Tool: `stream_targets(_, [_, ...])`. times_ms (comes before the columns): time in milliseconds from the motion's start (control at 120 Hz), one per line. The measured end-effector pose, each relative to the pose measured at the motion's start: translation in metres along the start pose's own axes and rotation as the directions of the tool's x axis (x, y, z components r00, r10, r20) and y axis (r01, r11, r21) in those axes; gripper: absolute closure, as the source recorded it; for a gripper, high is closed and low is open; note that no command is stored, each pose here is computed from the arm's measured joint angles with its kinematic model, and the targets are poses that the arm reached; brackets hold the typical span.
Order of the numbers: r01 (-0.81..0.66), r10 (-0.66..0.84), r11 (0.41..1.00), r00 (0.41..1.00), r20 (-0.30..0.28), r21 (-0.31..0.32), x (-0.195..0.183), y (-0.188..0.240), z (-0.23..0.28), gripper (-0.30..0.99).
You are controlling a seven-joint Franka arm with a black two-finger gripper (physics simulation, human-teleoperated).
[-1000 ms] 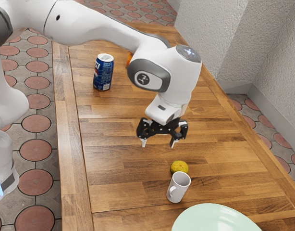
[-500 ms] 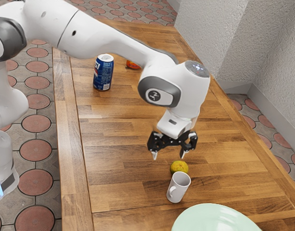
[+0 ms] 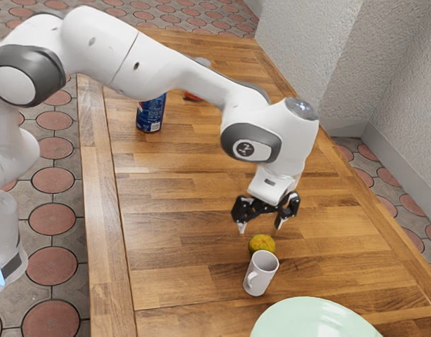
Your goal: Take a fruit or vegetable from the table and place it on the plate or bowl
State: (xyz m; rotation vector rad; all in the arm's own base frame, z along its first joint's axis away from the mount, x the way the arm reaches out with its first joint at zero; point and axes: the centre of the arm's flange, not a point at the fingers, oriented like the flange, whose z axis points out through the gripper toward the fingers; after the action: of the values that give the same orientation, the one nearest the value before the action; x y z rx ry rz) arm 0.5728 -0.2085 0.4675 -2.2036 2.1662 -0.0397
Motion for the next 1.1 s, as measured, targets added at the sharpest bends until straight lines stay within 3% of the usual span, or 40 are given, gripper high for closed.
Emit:
stream_targets(375, [-0.003, 0.003, 0.999, 1.000, -0.001, -0.039, 0.008, -0.002, 0.026, 0.00])
stream_targets(592, [0.030, -0.030, 0.999, 1.000, 0.000, -0.031, -0.010, -0.016, 0.026, 0.00])
stream_targets(1100, [0.018, -0.018, 0.999, 1.000, 0.003, -0.051, 0.003, -0.020, 0.050, 0.00])
